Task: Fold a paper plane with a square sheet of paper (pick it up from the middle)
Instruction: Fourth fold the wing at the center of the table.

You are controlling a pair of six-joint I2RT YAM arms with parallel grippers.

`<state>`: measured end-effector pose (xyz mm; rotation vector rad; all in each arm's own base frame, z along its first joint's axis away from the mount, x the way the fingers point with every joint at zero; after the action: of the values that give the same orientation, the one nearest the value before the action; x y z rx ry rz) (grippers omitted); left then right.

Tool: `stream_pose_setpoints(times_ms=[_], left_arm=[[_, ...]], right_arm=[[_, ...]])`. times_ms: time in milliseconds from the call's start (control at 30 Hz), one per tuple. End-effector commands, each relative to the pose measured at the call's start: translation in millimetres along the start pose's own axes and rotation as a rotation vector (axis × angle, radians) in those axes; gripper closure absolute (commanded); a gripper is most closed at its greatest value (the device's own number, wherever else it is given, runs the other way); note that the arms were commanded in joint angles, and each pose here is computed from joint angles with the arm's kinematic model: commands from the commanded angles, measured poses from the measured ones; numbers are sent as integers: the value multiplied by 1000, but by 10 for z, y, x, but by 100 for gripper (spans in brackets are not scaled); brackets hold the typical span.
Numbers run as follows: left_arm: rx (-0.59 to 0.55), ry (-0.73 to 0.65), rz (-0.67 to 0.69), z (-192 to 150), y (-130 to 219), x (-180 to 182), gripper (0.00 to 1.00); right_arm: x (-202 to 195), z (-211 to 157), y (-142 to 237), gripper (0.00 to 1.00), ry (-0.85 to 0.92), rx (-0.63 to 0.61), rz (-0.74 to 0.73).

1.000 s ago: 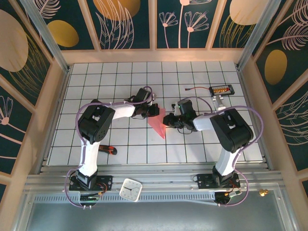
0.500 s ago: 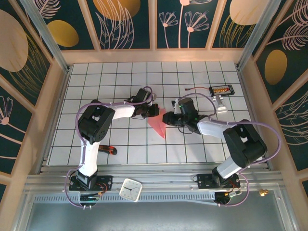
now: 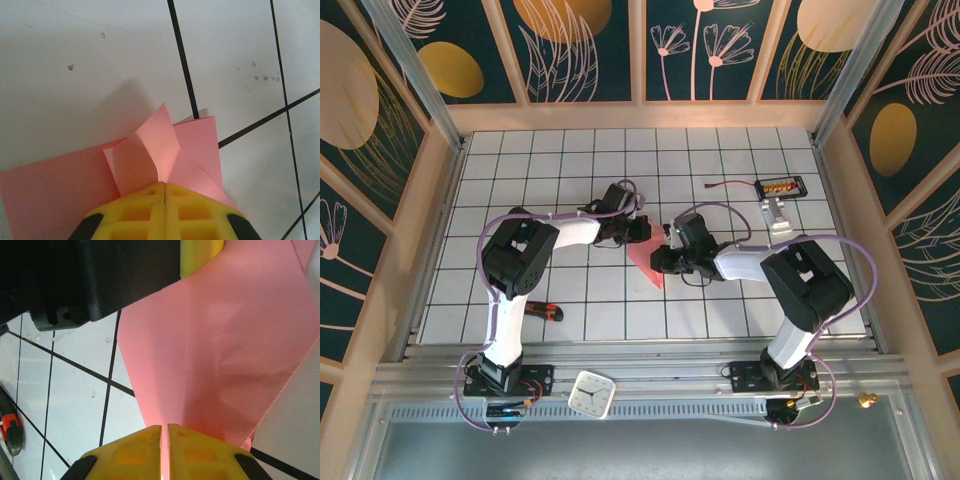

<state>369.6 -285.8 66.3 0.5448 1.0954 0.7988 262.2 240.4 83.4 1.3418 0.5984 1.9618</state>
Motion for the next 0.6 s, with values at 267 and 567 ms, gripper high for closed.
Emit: stream_pose_setpoints(times_ms=[267, 567], left_arm=[[66, 24, 112, -194, -35, 243, 100], [65, 26, 114, -192, -28, 239, 100]], right_arm=[[-110, 44, -17, 89, 57, 30, -91], [-17, 156, 292, 85, 39, -49, -65]])
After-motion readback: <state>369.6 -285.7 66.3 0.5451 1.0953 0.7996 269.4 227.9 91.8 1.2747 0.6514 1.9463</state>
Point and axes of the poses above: each hand's point on the last joint's axis, 136 mm out from that joint toward the fingers, its own y axis back along the fingers, its own x axis along the line the jaws close on, z = x × y, the point moved 7 cm from there along y, back along the fingers, and after that the axes turned 1 degree about -y, right-handed, at the moved point
